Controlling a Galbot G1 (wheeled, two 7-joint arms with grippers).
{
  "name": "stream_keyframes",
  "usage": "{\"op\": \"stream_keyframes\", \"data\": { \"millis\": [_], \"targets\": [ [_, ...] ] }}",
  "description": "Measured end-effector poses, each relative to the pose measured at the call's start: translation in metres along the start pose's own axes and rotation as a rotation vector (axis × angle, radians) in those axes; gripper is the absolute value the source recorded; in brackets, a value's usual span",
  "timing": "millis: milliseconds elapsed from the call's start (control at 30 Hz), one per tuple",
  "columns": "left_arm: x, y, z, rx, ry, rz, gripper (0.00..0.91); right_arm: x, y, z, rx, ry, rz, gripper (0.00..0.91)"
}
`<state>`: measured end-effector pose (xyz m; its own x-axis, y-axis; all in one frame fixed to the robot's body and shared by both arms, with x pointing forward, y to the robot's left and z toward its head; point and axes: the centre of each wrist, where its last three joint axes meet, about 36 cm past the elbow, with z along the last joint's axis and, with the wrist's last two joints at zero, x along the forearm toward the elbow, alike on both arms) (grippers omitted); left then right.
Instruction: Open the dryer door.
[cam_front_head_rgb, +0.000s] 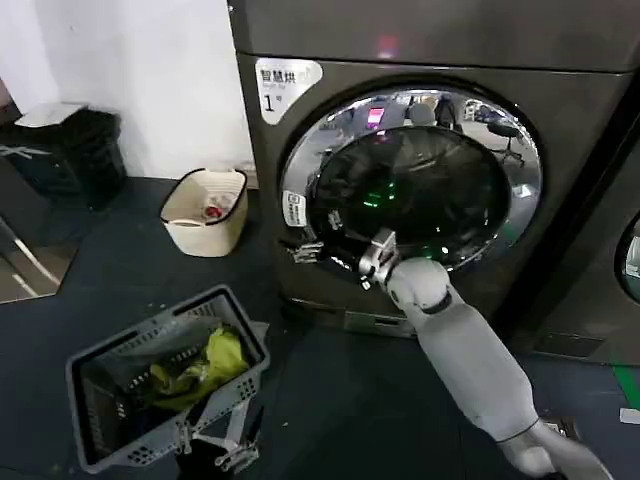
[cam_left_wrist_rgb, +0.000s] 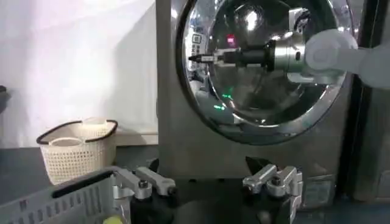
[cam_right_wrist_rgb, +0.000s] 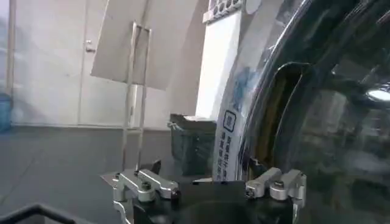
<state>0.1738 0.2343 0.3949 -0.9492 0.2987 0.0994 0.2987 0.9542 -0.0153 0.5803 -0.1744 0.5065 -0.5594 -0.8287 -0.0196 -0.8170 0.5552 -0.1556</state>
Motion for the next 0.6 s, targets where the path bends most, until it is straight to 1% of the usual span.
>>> {"op": "stream_keyframes", "data": {
  "millis": [100, 300, 367, 467, 533, 600],
  "targets": [
    [-0.002, 0.001, -0.003, -0.002, 0.015, -0.002, 0.907, 0.01, 0.001, 0.0, 0.005, 0.001, -0.063, 0.907],
    [-0.013, 0.008, -0.019, -0.001, 0.121, -0.032, 0.907, 0.037, 0.005, -0.001, -0.018, -0.011, -0.204, 0.907],
    [-0.017, 0.014, -0.025, 0.027, 0.15, -0.024, 0.907, 0.047, 0.006, -0.002, -0.022, -0.015, -0.244, 0.907],
    [-0.024, 0.026, -0.029, 0.057, 0.12, -0.018, 0.907, 0.063, 0.007, -0.005, -0.039, -0.026, -0.292, 0.907],
    [-0.03, 0.035, -0.036, 0.1, 0.133, -0.014, 0.907, 0.073, 0.008, -0.006, -0.043, -0.043, -0.331, 0.907],
    [-0.037, 0.045, -0.041, 0.133, 0.138, -0.001, 0.907, 0.083, 0.008, -0.007, -0.045, -0.036, -0.351, 0.907]
  ]
}}
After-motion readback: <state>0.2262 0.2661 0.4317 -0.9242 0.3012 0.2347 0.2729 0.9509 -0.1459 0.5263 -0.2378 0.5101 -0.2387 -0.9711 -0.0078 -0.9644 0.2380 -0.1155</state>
